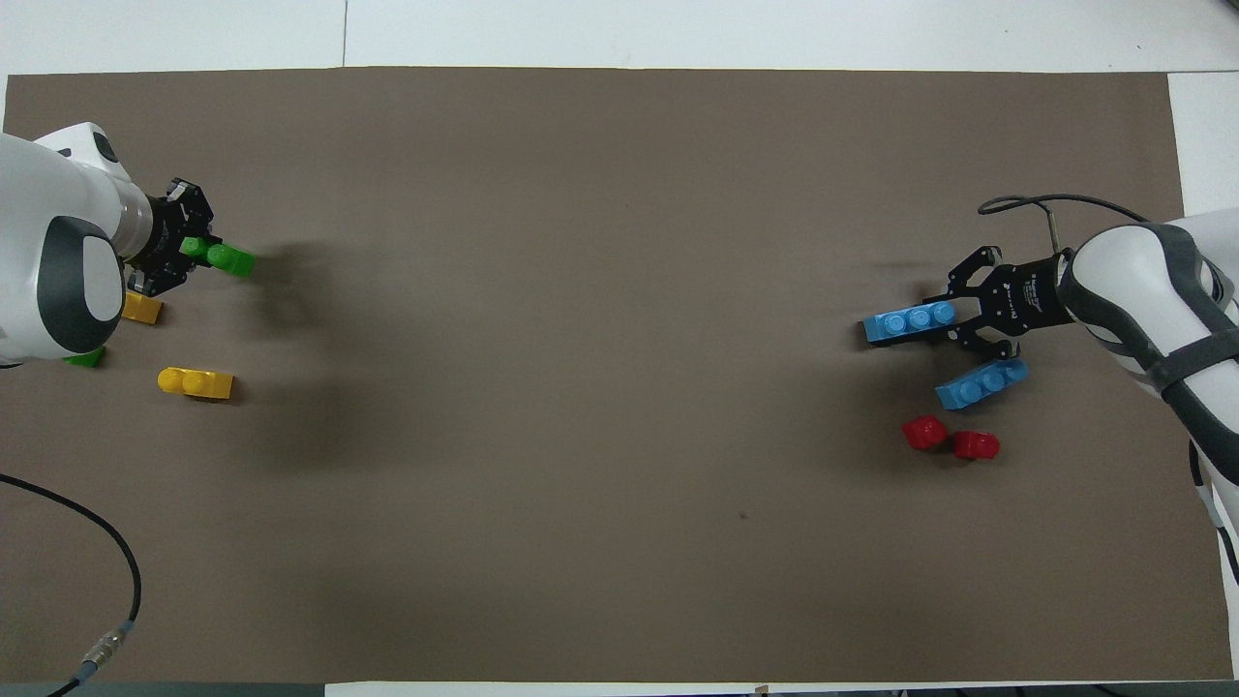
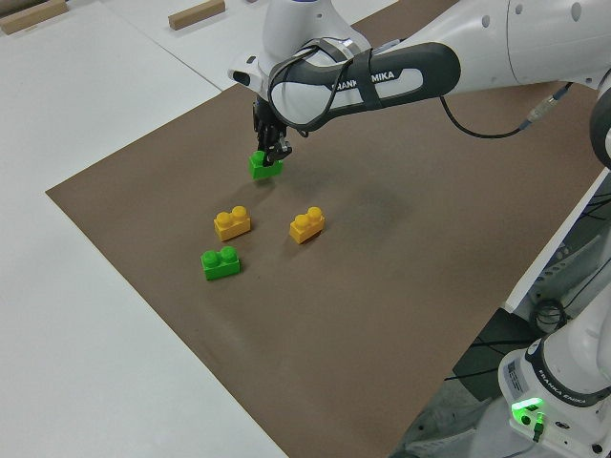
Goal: Remove green block with left arm and hold with right
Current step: 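Set the green brick down with the left gripper while the right releases blue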
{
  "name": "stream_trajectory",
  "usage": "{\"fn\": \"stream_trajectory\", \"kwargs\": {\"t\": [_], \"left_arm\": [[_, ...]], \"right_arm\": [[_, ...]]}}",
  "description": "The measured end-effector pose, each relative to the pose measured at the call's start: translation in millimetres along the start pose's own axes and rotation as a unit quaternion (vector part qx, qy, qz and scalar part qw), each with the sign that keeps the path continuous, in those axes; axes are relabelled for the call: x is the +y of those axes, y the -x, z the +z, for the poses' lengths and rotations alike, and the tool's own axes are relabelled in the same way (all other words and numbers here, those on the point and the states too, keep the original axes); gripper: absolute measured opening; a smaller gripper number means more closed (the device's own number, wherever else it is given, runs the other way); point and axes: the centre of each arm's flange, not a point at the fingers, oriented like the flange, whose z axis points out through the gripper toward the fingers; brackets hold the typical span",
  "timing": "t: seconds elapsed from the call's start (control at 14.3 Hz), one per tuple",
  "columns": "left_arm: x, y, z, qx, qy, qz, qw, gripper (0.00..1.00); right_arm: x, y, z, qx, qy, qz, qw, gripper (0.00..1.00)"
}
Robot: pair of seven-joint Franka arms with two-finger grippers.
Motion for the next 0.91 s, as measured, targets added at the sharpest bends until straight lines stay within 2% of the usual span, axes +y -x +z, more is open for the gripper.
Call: {"fn": "stream_trajectory", "kwargs": {"t": [0.07,0.28,0.42,0.49,0.63,0.77,0.91], "left_arm": [[-1,-3,1,0.001,0.002,-0.002,1.0,0.29],[-1,-10,4,0.01,0.014,-0.003,1.0,0.29],[2,-9,9,0.012,0.019,-0.002,1.0,0.29],[2,-8,13,0.012,0.02,-0.001,1.0,0.29],[3,-9,17,0.014,0.022,0.0,1.0,0.29],[3,-9,17,0.014,0.022,0.0,1.0,0.29],[4,-9,17,0.014,0.023,0.001,1.0,0.29]], "right_arm": [[-1,1,-2,0.0,-0.001,-0.001,1.0,0.44],[-10,13,-20,-0.004,0.001,-0.019,1.0,0.73],[-18,30,-52,0.017,0.012,-0.055,0.998,0.95],[-21,41,-72,0.032,0.016,-0.075,0.997,1.0],[-21,73,-110,0.061,0.024,-0.117,0.991,1.0],[-19,120,-140,0.077,0.032,-0.163,0.983,1.0],[-11,169,-169,0.103,0.042,-0.226,0.968,1.0]]}}
